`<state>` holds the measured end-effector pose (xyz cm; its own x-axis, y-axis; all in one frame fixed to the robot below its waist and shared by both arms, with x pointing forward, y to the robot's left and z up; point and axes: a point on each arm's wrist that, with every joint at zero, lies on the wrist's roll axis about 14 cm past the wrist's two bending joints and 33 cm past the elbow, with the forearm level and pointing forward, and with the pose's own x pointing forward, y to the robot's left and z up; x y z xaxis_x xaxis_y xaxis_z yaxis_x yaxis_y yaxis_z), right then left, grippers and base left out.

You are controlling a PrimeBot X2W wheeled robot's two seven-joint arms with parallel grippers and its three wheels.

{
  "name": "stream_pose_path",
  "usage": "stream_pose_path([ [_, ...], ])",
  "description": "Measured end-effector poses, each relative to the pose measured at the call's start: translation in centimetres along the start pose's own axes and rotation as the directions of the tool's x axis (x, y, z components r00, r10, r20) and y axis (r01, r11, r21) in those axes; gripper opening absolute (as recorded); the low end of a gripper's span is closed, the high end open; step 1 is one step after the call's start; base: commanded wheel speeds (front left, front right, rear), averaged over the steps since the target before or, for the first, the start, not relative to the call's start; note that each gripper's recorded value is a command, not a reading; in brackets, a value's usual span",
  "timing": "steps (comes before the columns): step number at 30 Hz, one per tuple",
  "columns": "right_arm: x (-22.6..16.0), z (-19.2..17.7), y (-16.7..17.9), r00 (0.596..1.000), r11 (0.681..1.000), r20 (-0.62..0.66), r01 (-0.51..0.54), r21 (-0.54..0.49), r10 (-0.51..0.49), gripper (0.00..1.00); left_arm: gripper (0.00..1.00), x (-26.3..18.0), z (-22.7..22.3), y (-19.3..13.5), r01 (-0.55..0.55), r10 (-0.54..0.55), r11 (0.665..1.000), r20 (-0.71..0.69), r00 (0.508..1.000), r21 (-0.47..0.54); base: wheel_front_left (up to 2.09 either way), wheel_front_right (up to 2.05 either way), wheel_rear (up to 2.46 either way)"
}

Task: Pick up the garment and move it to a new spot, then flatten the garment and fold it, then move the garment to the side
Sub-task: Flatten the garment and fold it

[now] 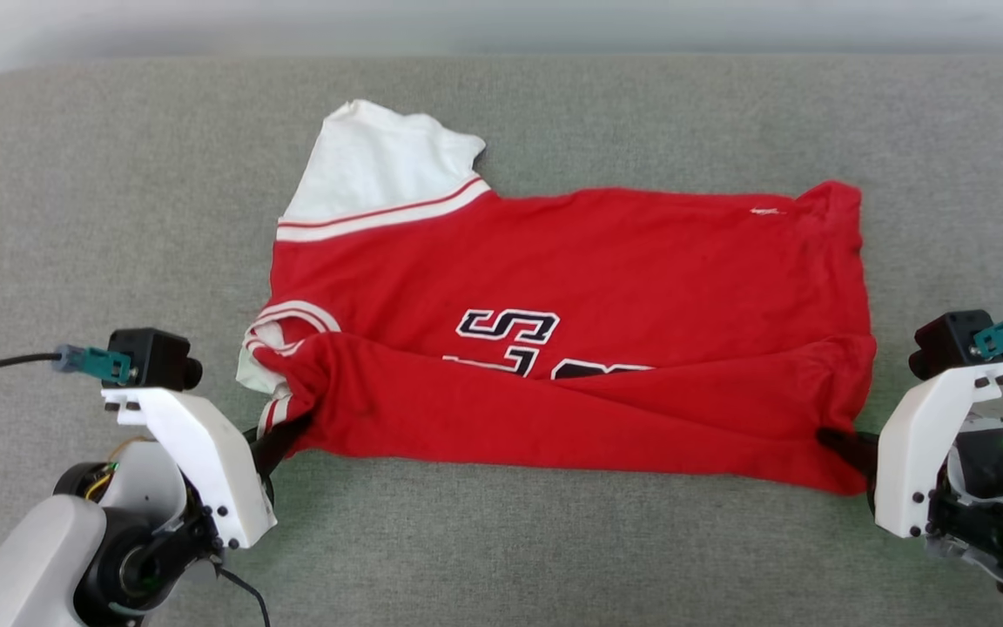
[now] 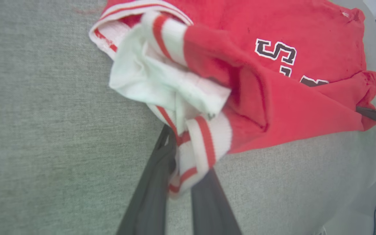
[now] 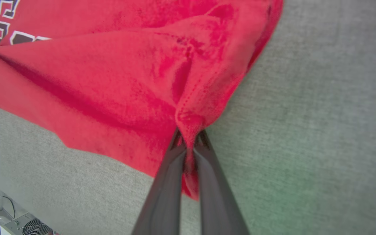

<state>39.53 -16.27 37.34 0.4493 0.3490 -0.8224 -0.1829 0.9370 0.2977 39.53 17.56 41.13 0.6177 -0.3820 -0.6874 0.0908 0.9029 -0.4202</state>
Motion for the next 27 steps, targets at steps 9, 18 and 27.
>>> stream_pose_path([
  [9, -4.1, 0.8, 1.0, 0.993, 0.999, 0.122, 0.001, -0.038, 0.004, 0.0, 0.0, -3.1, -0.5, -1.0, 0.001, -0.002, 1.0, 0.039, 0.999, 0.02, 0.0, 0.0, 0.0],
  [18, -7.6, -3.8, 0.5, 0.994, 0.999, 0.104, 0.043, 0.002, -0.043, 0.0, 0.0, -5.9, -5.6, -1.7, -0.006, 0.004, 1.0, -0.045, 0.999, -0.028, 0.0, 0.0, 0.0],
  [27, -6.4, -8.0, 0.3, 0.995, 0.993, 0.091, 0.041, 0.113, -0.052, 1.0, 1.0, -4.7, -9.4, -1.2, -0.019, 0.006, 0.99, -0.1, 0.995, -0.136, 0.0, 0.0, 0.0],
])
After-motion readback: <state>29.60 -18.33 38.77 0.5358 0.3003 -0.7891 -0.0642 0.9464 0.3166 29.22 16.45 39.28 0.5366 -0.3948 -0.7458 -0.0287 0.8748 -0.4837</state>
